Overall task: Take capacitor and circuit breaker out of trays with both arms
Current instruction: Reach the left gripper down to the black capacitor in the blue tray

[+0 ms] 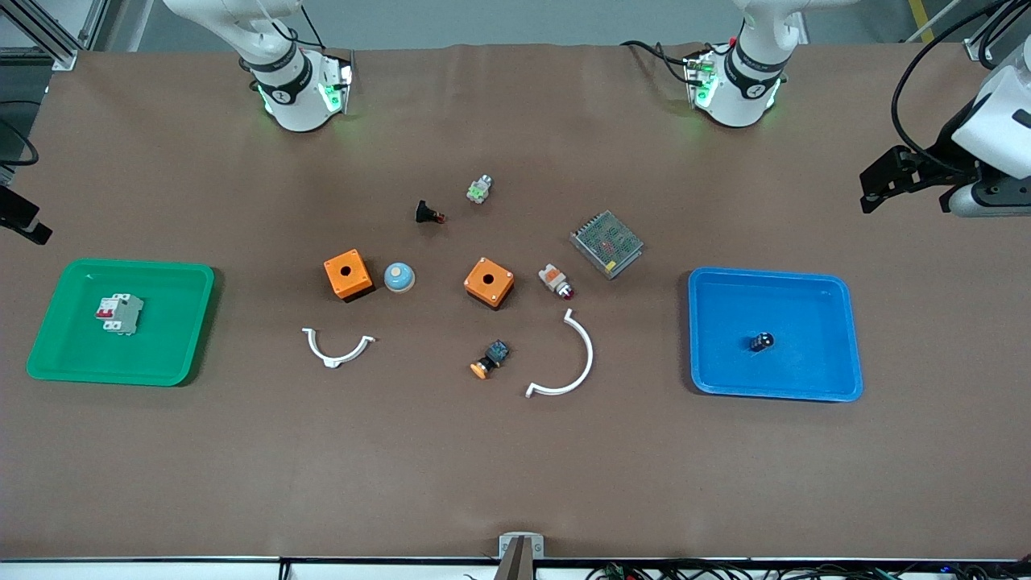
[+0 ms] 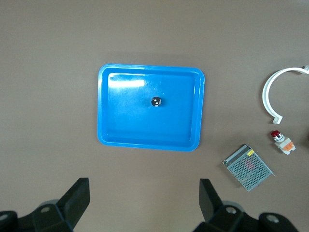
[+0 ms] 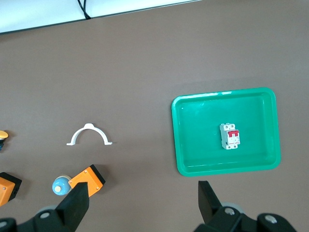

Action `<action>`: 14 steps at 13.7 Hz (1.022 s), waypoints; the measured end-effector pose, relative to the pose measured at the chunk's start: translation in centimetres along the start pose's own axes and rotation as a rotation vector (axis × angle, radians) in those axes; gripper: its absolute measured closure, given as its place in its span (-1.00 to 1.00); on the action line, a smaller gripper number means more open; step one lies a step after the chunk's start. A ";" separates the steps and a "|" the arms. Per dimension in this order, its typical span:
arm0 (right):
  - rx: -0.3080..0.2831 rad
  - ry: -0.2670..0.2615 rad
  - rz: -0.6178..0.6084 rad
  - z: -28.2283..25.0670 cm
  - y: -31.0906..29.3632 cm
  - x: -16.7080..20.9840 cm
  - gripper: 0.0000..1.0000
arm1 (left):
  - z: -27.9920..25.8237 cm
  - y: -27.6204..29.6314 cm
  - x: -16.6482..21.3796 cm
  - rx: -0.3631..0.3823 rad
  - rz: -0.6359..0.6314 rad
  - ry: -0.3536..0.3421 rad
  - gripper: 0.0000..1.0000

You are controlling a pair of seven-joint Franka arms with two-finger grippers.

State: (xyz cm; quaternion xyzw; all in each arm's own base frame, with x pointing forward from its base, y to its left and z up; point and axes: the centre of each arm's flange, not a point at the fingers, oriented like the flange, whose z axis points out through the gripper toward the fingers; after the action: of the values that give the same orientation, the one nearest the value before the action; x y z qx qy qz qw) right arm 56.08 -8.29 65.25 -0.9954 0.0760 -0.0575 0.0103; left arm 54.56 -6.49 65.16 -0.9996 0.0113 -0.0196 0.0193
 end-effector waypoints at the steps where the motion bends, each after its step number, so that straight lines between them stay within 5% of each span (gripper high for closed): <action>1: 0.000 0.001 0.000 0.0 0.0 0.0 -1.00 | 0.0 0.0 0.0 0.000 0.000 0.000 -1.00; 8: 0.000 0.004 -0.001 0.0 -0.1 0.1 -1.00 | 3.4 -1.2 2.7 -0.010 -0.017 -0.048 -1.00; 14: -0.001 0.004 0.001 0.1 0.1 0.1 -1.00 | 20.4 -5.2 8.5 -0.042 -0.082 -0.114 -1.00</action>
State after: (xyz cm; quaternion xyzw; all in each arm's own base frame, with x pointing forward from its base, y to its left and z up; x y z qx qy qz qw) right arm 56.22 -8.39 65.21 -0.9952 0.0767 -0.0595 0.0096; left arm 63.95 -0.74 45.37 -0.9989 -0.0306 0.0367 -0.0020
